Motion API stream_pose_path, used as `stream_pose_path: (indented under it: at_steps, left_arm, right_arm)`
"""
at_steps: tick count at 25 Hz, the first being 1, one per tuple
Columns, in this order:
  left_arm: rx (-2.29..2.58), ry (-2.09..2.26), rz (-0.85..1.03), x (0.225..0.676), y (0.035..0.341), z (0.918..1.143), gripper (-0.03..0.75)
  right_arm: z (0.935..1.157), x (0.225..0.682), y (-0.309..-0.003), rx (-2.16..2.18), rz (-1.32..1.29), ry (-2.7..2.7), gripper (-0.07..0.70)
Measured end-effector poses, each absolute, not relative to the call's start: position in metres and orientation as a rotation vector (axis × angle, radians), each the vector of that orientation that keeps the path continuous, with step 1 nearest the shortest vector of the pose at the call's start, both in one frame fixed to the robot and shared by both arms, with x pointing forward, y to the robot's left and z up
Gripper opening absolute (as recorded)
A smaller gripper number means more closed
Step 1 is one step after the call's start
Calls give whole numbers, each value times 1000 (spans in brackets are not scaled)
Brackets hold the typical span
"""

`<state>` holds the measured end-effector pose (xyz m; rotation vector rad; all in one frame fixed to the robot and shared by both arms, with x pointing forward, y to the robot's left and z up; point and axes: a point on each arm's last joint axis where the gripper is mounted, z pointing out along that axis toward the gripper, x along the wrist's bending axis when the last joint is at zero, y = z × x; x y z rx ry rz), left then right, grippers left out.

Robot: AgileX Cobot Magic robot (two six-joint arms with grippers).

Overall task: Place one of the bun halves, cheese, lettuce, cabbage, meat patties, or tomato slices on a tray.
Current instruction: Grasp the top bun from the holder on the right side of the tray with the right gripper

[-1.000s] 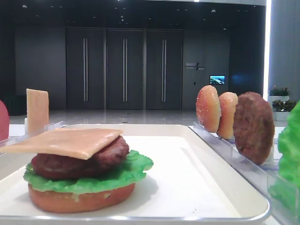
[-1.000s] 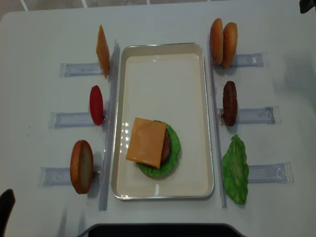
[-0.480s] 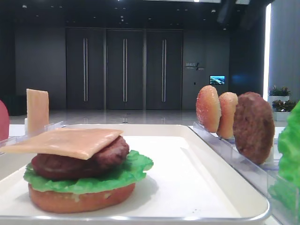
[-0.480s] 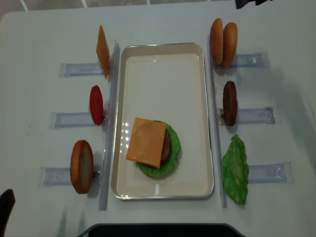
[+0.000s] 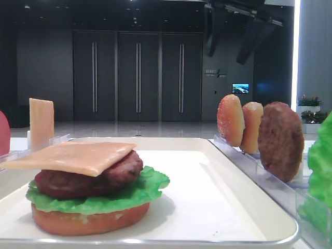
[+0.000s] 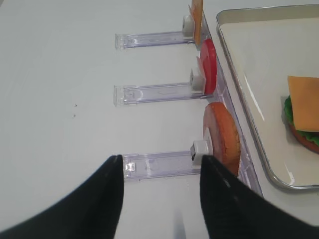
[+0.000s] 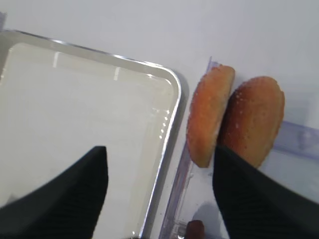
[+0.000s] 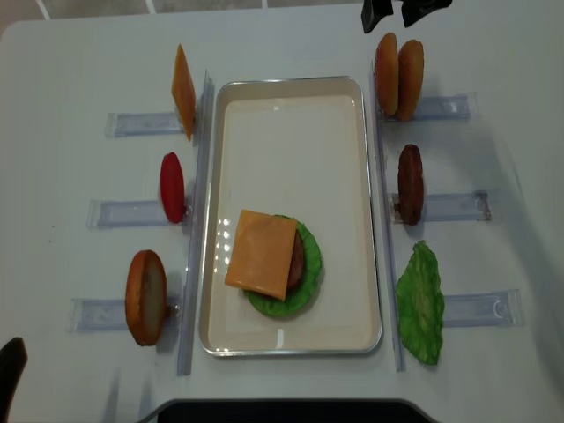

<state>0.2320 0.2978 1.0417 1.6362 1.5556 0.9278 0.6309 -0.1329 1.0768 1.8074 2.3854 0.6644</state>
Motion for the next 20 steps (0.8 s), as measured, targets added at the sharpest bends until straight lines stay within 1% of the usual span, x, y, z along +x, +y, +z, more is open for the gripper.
stream_pose_path:
  at_steps: [3,6,20]
  left_arm:
    - [1636,1556,928,232,298,1042,378]
    - [1636,1556,928,232,298,1042,368]
    - [1635,1556,927,232,298,1042,356]
  right_arm:
    - [1064,639,-142,1882,614,2368,438]
    - [1055,644,-146,1909,589,2364,438]
    - [1026,659,-140,1929,601,2367,441]
